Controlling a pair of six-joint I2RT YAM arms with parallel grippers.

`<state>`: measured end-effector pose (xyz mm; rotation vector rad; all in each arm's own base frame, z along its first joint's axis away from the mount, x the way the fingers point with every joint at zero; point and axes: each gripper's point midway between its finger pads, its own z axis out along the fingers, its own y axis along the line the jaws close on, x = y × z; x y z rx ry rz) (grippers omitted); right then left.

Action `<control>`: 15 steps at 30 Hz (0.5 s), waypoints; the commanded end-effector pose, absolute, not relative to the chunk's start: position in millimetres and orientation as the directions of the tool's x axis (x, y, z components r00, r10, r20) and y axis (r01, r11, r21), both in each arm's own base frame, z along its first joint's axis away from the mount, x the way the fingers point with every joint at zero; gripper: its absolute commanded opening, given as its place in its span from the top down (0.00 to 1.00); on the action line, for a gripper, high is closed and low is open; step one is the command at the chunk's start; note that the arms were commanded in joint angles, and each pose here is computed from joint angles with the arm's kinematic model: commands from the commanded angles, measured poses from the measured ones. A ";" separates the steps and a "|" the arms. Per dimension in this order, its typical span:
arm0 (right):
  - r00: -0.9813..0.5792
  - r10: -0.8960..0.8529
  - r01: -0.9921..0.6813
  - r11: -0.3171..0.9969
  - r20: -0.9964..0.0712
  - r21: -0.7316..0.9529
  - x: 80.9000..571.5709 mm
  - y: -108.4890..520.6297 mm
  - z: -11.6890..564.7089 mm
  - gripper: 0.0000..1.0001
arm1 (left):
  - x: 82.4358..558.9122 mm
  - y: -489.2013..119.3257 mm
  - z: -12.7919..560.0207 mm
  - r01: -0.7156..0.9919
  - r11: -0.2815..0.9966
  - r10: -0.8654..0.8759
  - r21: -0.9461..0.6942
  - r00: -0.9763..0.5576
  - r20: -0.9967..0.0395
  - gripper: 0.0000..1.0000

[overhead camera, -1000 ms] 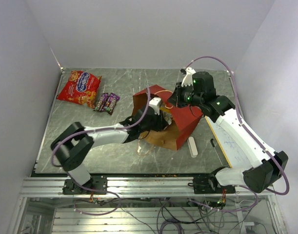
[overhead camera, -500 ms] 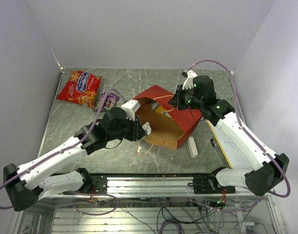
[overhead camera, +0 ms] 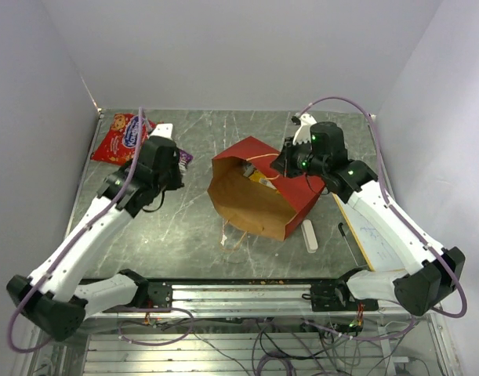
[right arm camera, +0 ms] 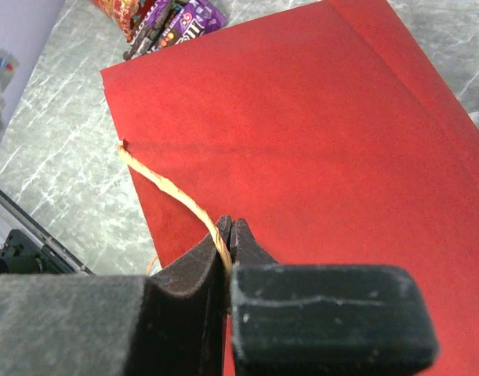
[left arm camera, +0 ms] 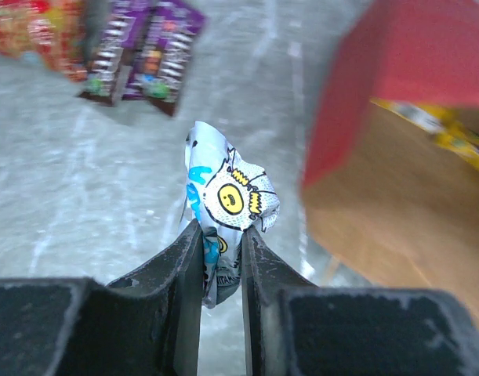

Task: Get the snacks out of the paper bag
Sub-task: Place the snack at the center of the board.

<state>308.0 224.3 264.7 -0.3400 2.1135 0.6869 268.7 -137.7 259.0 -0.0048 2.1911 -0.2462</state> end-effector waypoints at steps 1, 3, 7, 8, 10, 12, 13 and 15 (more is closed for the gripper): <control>-0.579 -0.028 -0.506 0.796 -0.815 0.332 314.2 229.3 268.2 1.00 | 305.4 -80.9 230.2 -0.112 0.991 -0.123 -0.067 -0.619 -0.776 0.79; -0.580 -0.042 -0.518 0.790 -0.814 0.328 315.4 231.4 265.9 1.00 | 322.0 -53.2 209.2 -0.205 0.977 -0.182 -0.064 -0.630 -0.755 0.79; -0.565 -0.054 -0.544 0.774 -0.823 0.323 315.6 235.0 265.4 1.00 | 345.0 -9.5 170.0 -0.346 0.938 -0.232 0.004 -0.638 -0.734 0.79; -0.558 -0.056 -0.555 0.767 -0.828 0.322 314.6 236.1 265.5 1.00 | 350.1 -0.4 160.4 -0.375 0.927 -0.256 0.005 -0.641 -0.724 0.79; -0.540 -0.068 -0.576 0.757 -0.839 0.309 314.1 236.8 266.0 1.00 | 360.3 12.9 140.8 -0.409 0.912 -0.300 -0.015 -0.644 -0.704 0.79; -0.524 -0.095 -0.593 0.754 -0.846 0.283 313.9 235.7 265.8 1.00 | 370.3 22.1 119.6 -0.419 0.907 -0.332 -0.037 -0.661 -0.673 0.78; -0.526 -0.114 -0.598 0.754 -0.843 0.271 313.3 234.8 264.8 1.00 | 374.0 26.8 109.3 -0.421 0.906 -0.347 -0.044 -0.678 -0.648 0.79; -0.525 -0.143 -0.613 0.748 -0.839 0.256 313.1 234.7 265.1 1.00 | 379.2 42.3 92.1 -0.449 0.893 -0.370 -0.024 -0.703 -0.608 0.80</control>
